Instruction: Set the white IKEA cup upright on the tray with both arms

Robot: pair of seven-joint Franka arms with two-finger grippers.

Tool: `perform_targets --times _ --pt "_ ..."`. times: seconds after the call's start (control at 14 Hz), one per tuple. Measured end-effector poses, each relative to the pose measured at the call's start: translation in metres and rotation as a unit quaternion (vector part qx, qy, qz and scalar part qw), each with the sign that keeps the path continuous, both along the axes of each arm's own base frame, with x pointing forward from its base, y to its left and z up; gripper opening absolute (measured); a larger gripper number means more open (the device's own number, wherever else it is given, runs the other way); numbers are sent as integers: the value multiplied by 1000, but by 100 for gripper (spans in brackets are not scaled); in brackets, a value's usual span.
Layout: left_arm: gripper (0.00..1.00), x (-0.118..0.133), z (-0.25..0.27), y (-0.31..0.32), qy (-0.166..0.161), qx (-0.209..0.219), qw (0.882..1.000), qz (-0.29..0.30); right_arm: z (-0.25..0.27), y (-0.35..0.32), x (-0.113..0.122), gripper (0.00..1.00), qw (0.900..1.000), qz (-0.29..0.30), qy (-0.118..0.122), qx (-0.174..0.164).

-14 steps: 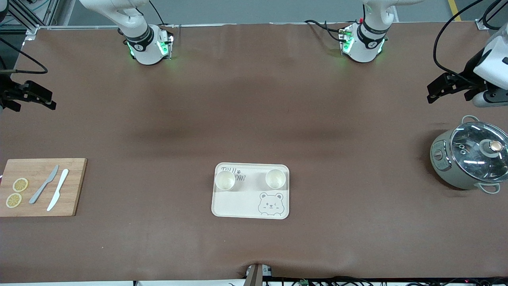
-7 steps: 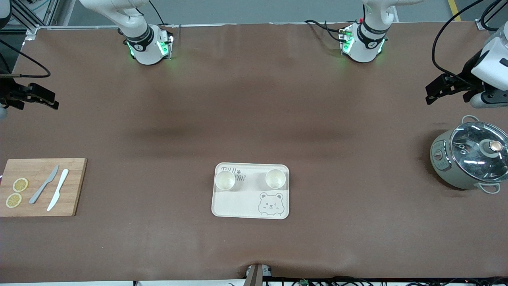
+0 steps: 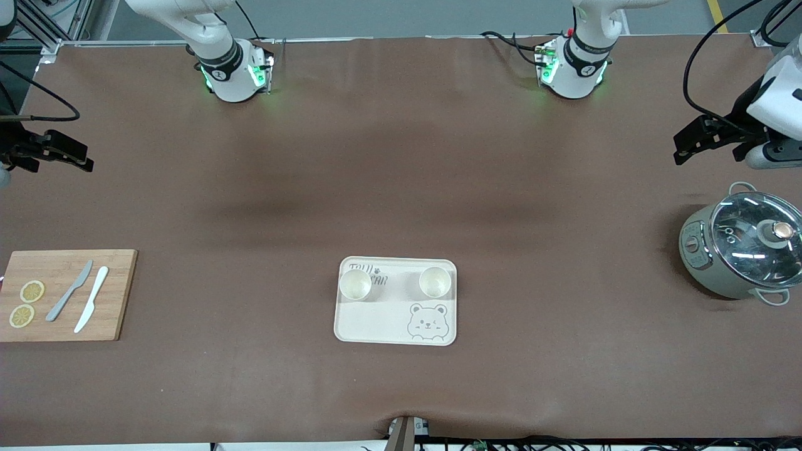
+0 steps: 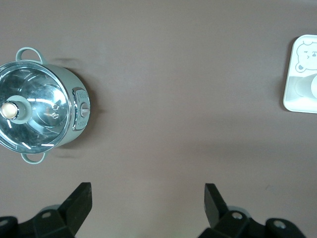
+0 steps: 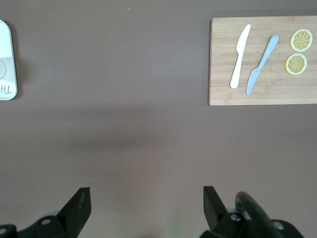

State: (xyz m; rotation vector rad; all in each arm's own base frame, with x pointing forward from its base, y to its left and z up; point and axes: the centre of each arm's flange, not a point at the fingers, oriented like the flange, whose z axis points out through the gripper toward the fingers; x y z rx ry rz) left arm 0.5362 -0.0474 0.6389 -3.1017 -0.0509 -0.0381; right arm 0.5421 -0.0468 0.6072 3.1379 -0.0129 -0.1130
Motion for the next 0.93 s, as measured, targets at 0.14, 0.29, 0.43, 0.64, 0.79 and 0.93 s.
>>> perform_targets --times 0.14,0.29,0.43,0.64,0.79,0.93 --pt "100 0 2 0 -1 0 1000 0 0 0 0 100 1000 -23 1 -1" --pt "100 -1 2 1 0 0 1000 1 0 1 0 100 999 -39 2 -3" --pt "100 -1 1 1 2 0 1000 1 0 1 0 100 999 -43 2 -3" --pt "100 -2 1 1 5 0 1000 1 0 1 0 100 999 -43 2 -3" --pt "100 -3 0 2 9 1 1000 2 1 1 0 100 999 -43 1 -3" --pt "100 -3 -1 4 12 1 1000 4 3 0 0 100 999 -45 -1 -3"
